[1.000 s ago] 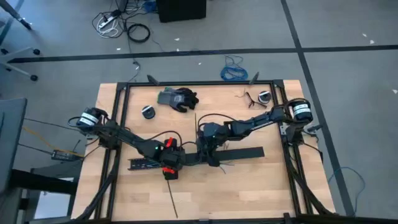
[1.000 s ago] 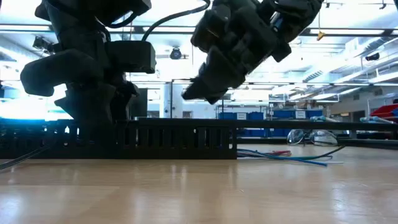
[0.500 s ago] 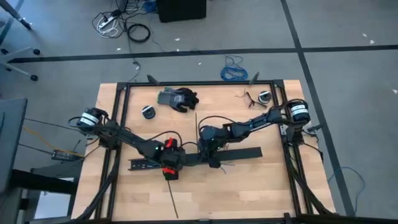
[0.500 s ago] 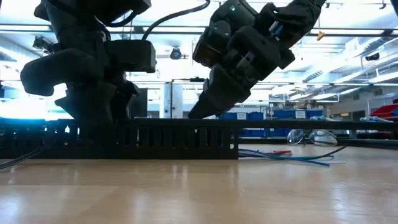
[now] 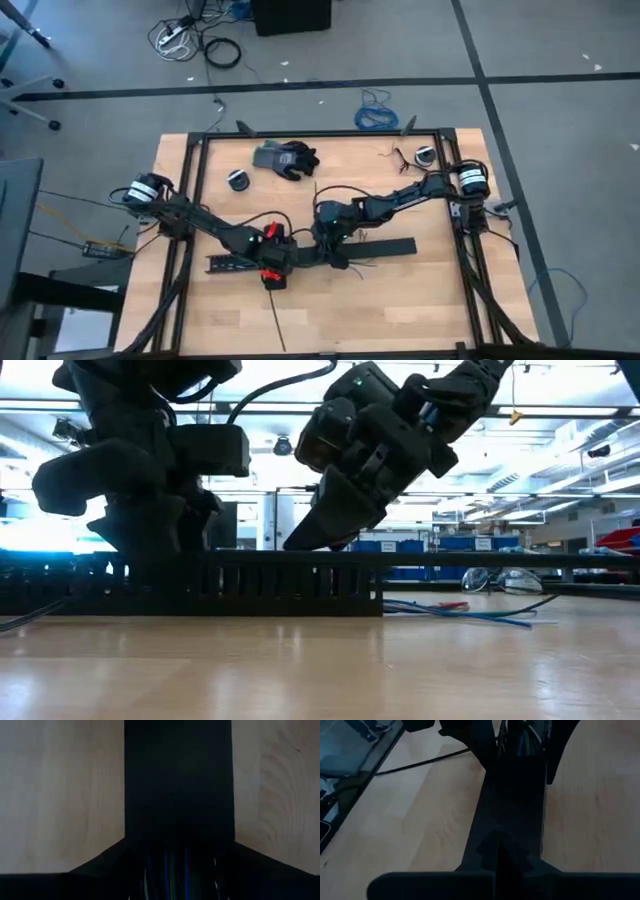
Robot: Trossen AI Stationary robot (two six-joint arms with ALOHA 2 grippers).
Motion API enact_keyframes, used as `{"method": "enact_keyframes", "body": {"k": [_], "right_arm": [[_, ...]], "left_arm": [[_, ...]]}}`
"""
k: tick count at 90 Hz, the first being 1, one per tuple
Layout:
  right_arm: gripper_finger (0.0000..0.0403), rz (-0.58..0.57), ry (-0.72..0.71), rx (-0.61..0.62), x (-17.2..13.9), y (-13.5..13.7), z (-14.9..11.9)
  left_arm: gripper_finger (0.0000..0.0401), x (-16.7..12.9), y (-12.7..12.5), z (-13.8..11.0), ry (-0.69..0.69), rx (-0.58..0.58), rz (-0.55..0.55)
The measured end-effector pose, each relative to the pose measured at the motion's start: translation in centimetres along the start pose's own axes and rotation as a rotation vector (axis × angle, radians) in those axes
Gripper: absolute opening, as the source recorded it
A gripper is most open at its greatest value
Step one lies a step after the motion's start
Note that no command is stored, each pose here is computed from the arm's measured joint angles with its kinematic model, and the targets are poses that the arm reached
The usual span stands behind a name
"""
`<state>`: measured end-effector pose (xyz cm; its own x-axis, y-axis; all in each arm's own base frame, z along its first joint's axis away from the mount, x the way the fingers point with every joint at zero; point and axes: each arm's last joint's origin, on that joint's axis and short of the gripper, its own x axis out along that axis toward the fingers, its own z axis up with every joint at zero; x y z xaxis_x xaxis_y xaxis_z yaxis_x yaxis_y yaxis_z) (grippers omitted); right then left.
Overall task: Ziptie cables
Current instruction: Close the black cable duct
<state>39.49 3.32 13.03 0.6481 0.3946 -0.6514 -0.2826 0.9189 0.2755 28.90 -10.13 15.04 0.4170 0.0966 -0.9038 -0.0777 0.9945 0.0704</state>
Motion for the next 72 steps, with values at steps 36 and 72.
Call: {"method": "enact_keyframes", "body": {"k": [36, 72], "right_arm": [[0.0000, 0.007, 0.049, 0.022, 0.1, 0.5, -0.4], [0.0000, 0.033, 0.067, 0.020, 0.2, 1.0, -0.6]], "left_arm": [[0.0323, -1.1, 0.0, 0.8, 0.063, 0.069, -0.006], [0.0323, -1.4, 0.1, 0.3, 0.135, 0.088, 0.009]]}}
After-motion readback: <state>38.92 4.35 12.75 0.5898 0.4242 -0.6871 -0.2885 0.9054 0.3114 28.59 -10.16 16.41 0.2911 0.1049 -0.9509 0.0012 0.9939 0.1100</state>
